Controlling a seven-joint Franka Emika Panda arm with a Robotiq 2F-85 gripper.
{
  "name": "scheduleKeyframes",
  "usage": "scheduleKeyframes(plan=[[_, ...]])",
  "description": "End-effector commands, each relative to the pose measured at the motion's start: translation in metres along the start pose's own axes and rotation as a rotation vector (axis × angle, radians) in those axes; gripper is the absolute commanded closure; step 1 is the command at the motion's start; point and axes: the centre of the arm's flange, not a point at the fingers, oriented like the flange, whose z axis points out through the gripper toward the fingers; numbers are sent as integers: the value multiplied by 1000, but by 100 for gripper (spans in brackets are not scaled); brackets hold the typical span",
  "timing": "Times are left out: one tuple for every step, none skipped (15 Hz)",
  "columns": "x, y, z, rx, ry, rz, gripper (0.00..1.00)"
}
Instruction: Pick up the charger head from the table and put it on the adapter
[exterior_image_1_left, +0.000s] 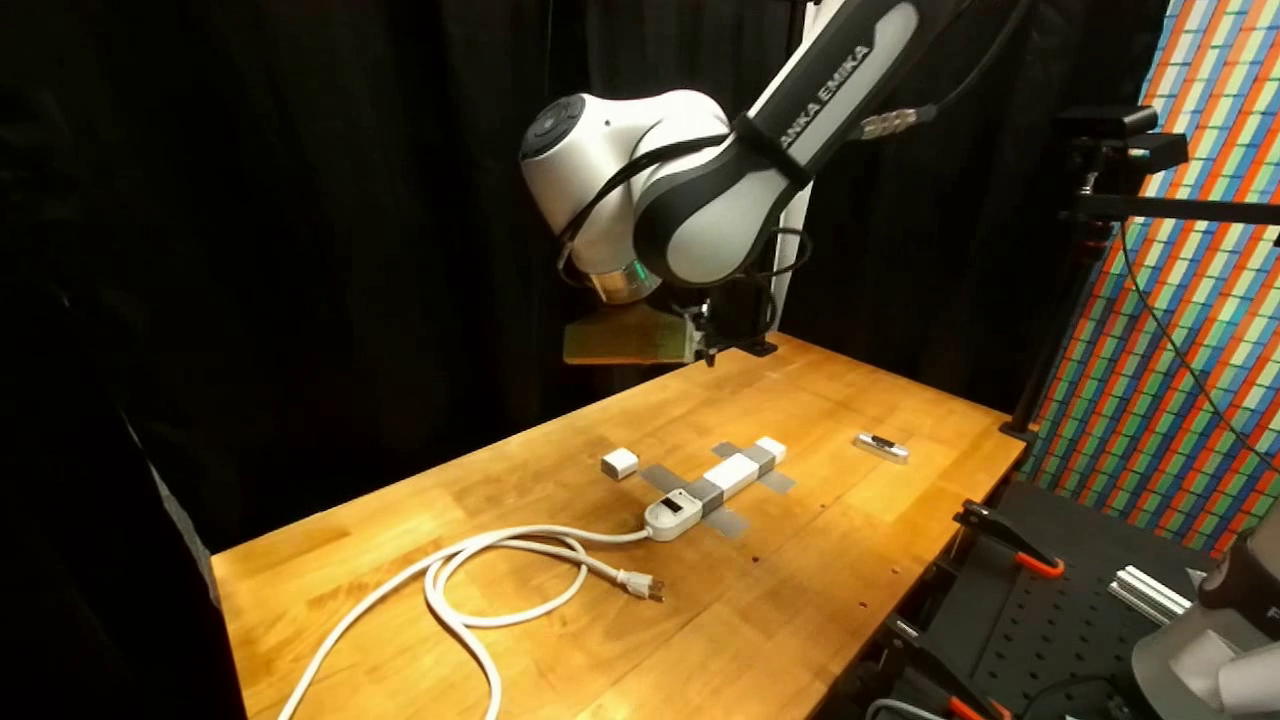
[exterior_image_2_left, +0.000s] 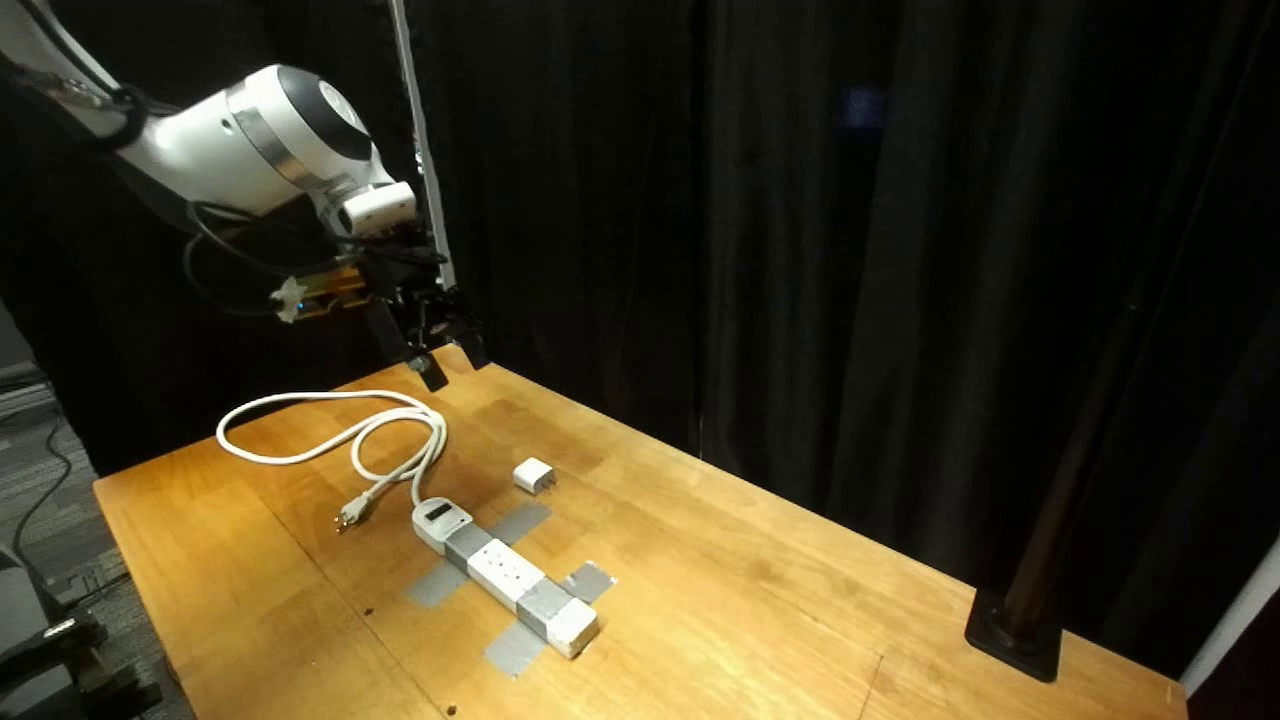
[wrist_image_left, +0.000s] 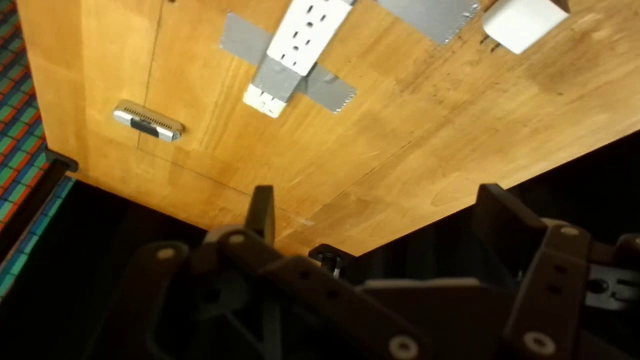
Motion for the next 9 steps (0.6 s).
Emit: scheduleKeyframes(plan=[[-10,-76,30,-25,26,194,0],[-14,-84,42,-24,61,235,0],[-19,-93,54,-22,68,285,0],[-23,-99,64,-22,85,331,0],[-28,-105,72,-23,98,378,0],[-32,-109,80,-26,110,425,0],[-37,-113,87,-31,131,460,0],[-42,-116,94,-32,144,486,0],[-47,-119,100,-31,155,511,0]])
